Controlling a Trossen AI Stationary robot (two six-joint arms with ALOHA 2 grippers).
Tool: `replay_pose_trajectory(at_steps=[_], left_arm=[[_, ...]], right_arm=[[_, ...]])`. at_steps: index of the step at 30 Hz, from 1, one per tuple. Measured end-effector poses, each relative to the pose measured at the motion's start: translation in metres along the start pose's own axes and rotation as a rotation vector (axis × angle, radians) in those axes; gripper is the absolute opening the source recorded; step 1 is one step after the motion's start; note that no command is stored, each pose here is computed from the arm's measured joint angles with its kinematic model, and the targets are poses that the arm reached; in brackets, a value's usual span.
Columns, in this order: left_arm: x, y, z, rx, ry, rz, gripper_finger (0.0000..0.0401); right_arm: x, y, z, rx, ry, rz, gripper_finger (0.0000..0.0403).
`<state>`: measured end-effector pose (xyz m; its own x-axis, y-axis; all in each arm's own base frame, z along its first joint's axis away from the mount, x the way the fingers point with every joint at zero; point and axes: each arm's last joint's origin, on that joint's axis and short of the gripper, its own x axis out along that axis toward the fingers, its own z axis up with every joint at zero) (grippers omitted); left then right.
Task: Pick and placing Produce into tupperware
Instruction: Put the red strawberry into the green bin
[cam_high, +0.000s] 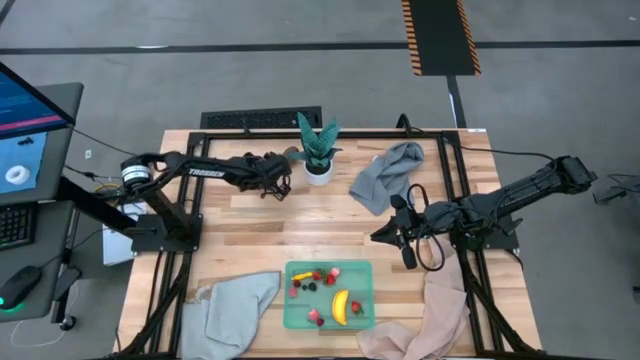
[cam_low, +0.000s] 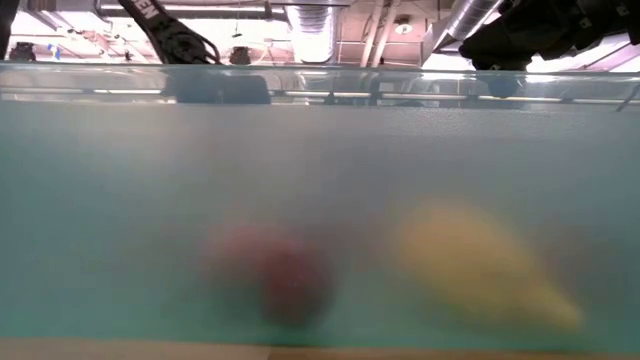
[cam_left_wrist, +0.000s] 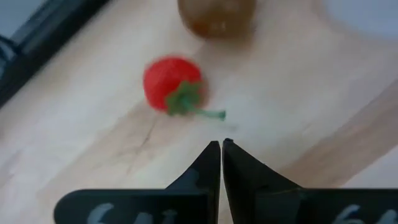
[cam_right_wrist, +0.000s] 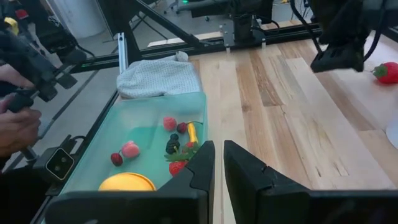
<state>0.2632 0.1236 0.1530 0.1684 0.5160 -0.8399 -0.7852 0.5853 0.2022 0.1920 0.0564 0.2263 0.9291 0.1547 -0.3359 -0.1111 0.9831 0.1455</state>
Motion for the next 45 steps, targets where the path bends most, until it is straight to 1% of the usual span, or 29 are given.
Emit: replay_pose_trajectory(at_steps=[4, 6, 10, 13, 15, 16, 19, 21, 23, 26, 29, 32, 35, 37, 39, 41, 45], left_arm=[[-0.011, 0.005, -0.008, -0.047, -0.11, -0.008, 0.0006], [-0.014, 0.008, -0.018, -0.08, -0.145, -0.006, 0.0006], [-0.015, 0.015, -0.039, -0.158, -0.193, -0.047, 0.0006], [-0.018, 0.017, -0.041, -0.127, -0.302, -0.106, 0.0006], [-0.022, 0.018, -0.04, -0.142, -0.356, -0.137, 0.0006], [-0.021, 0.019, -0.041, -0.14, -0.355, -0.138, 0.0006], [-0.019, 0.02, -0.04, -0.086, -0.337, -0.16, 0.0006], [-0.017, 0.021, -0.039, -0.081, -0.325, -0.193, 0.0011], [-0.016, 0.023, -0.039, -0.087, -0.315, -0.207, 0.0024], [-0.016, 0.023, -0.037, -0.095, -0.325, -0.222, 0.0061], [-0.016, 0.022, -0.037, -0.112, -0.324, -0.23, 0.0106], [-0.016, 0.023, -0.037, -0.178, -0.323, -0.22, 0.0144], [-0.016, 0.023, -0.037, -0.233, -0.32, -0.222, 0.0167], [-0.016, 0.023, -0.036, -0.254, -0.322, -0.209, 0.0174], [-0.013, 0.021, -0.034, -0.299, -0.311, -0.207, 0.0178], [-0.009, 0.019, -0.033, -0.335, -0.269, -0.209, 0.0178], [-0.003, 0.013, -0.027, -0.362, -0.215, -0.194, 0.0172]], right_arm=[[0.0, 0.0, 0.0, 0.0, 0.001, 0.0, 0.0059], [0.0, 0.0, 0.0, 0.0, 0.0, 0.0, 0.0059], [0.0, 0.0, 0.0, 0.0, 0.005, -0.001, 0.0059], [0.0, 0.0, -0.001, -0.001, 0.006, -0.001, 0.0059], [0.0, 0.0, -0.001, -0.001, 0.007, -0.001, 0.0059], [0.0, 0.0, -0.001, -0.001, 0.007, -0.001, 0.0059], [0.0, 0.0, -0.001, -0.002, 0.012, -0.002, 0.0059], [0.0, 0.0, -0.001, -0.002, 0.015, -0.003, 0.0059], [0.0, 0.0, -0.002, -0.002, 0.018, -0.004, 0.0059], [0.0, 0.0, -0.002, -0.002, 0.018, -0.004, 0.0059], [0.0, 0.0, -0.002, -0.003, 0.019, -0.004, 0.0059], [0.0, 0.0, -0.002, -0.002, 0.019, -0.004, 0.0059], [0.0, 0.0, -0.002, -0.003, 0.019, -0.004, 0.0059], [0.0, 0.0, -0.002, -0.003, 0.019, -0.004, 0.0059], [0.0, 0.0, -0.002, -0.003, 0.019, -0.004, 0.0059], [0.0, 0.0, -0.002, -0.002, 0.019, -0.004, 0.0059], [0.0, 0.0, -0.002, -0.002, 0.019, -0.004, 0.0059]])
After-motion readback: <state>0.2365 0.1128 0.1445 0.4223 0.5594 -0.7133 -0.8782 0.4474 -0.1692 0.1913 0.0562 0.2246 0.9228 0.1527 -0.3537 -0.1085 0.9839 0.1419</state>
